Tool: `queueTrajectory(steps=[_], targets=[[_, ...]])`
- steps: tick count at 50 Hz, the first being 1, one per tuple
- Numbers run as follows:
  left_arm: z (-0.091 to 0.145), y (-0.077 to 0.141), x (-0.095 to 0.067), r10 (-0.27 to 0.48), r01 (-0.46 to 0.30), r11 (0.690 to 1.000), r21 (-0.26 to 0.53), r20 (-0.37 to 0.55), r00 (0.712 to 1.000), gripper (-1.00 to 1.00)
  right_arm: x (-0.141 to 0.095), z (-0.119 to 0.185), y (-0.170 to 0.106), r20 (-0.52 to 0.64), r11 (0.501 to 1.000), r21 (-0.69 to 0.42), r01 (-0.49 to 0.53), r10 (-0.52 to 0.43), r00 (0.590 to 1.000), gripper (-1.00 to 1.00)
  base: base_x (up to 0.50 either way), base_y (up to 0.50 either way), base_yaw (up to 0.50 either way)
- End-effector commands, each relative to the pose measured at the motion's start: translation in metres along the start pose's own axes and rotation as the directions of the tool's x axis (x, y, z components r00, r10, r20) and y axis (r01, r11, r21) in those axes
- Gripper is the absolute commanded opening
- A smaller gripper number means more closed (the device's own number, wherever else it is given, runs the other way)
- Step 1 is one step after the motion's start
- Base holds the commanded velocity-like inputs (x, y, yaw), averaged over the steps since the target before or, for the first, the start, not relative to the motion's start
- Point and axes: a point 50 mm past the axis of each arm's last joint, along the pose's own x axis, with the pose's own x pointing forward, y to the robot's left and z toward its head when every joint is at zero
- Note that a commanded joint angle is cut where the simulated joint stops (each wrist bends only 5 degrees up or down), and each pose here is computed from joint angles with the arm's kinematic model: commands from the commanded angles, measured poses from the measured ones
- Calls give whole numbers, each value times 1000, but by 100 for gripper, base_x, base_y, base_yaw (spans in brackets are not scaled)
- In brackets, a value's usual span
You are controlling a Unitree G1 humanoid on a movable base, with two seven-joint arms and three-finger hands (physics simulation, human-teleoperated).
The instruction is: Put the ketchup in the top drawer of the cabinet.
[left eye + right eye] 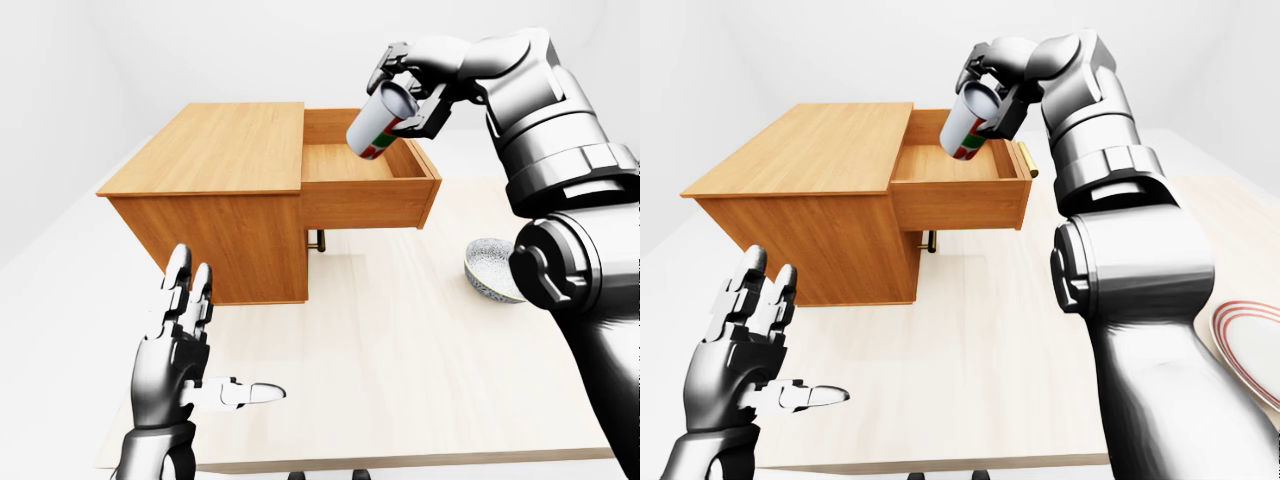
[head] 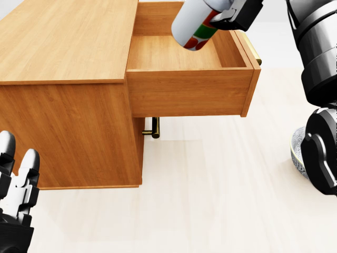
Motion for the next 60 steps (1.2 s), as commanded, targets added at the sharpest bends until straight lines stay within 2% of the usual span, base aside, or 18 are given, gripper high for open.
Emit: queueTrajectory(steps=[1, 41, 42, 44, 60], targets=[[0, 0, 0, 1, -1, 1000, 0, 2, 1000, 100, 3, -10, 5, -22, 1000, 8, -9, 9, 1000, -100, 0, 0, 0], [1, 0, 0, -1, 1, 1000, -2, 1, 1000, 100, 5, -16, 10, -47, 1000, -5, -23, 22, 999, -100, 0, 0, 0], [0, 0, 0, -2, 2, 1000, -3, -1, 1000, 100, 5, -16, 8, -47, 1000, -3, -20, 19, 999, -26, 0, 0, 0], [1, 0, 0, -3, 3, 1000, -3, 1, 1000, 100, 4, -18, 8, -53, 1000, -4, -18, 18, 998, 100, 0, 0, 0], [2, 0, -1, 2, -2, 1000, -3, 3, 1000, 100, 4, -17, 7, -60, 1000, -19, -16, 15, 998, 100, 0, 0, 0]])
